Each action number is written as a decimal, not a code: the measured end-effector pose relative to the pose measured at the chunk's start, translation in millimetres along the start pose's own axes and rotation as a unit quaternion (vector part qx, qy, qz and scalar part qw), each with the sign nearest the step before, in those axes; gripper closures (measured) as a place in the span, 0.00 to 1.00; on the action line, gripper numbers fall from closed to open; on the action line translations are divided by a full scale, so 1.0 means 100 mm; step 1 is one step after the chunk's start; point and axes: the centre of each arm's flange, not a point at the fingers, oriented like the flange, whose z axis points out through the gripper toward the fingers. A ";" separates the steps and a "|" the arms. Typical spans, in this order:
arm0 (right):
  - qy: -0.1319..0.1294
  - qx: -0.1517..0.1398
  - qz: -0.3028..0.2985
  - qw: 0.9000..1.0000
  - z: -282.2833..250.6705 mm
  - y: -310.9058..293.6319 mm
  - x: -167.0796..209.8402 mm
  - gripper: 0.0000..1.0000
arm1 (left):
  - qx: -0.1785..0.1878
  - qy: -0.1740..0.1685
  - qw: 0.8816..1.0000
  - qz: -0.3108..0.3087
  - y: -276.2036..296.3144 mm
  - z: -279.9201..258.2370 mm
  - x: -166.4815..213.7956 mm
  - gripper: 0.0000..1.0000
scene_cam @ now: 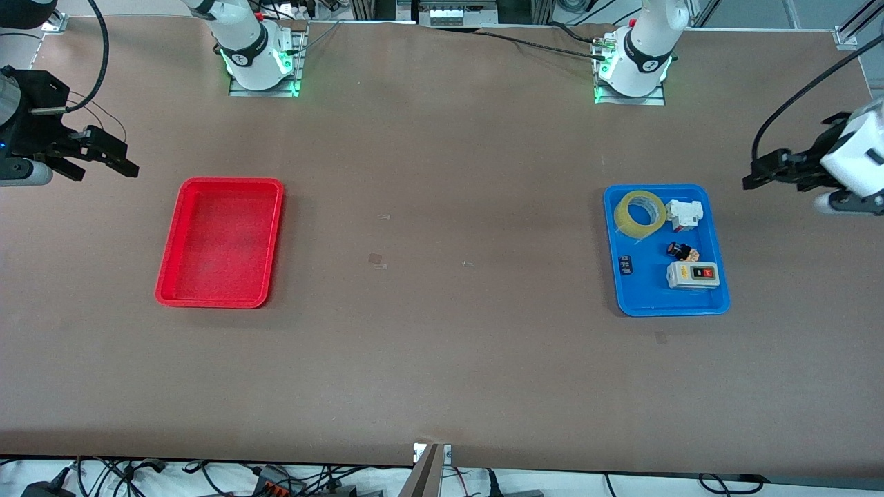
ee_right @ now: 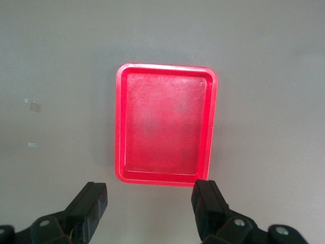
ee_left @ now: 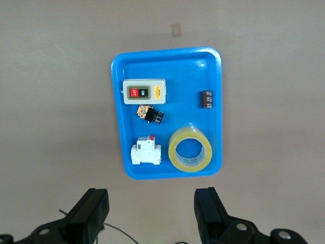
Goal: Place and move tape with both arms
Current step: 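Reach the left gripper toward the yellow tape roll on the blue tray, then lower the left gripper and grasp the yellow tape roll's rim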
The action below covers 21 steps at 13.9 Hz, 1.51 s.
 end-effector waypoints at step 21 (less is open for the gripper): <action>-0.003 0.000 -0.001 1.000 0.01 -0.01 -0.01 0.00 | -0.052 -0.088 0.994 -0.026 0.17 3.29 -0.25 0.65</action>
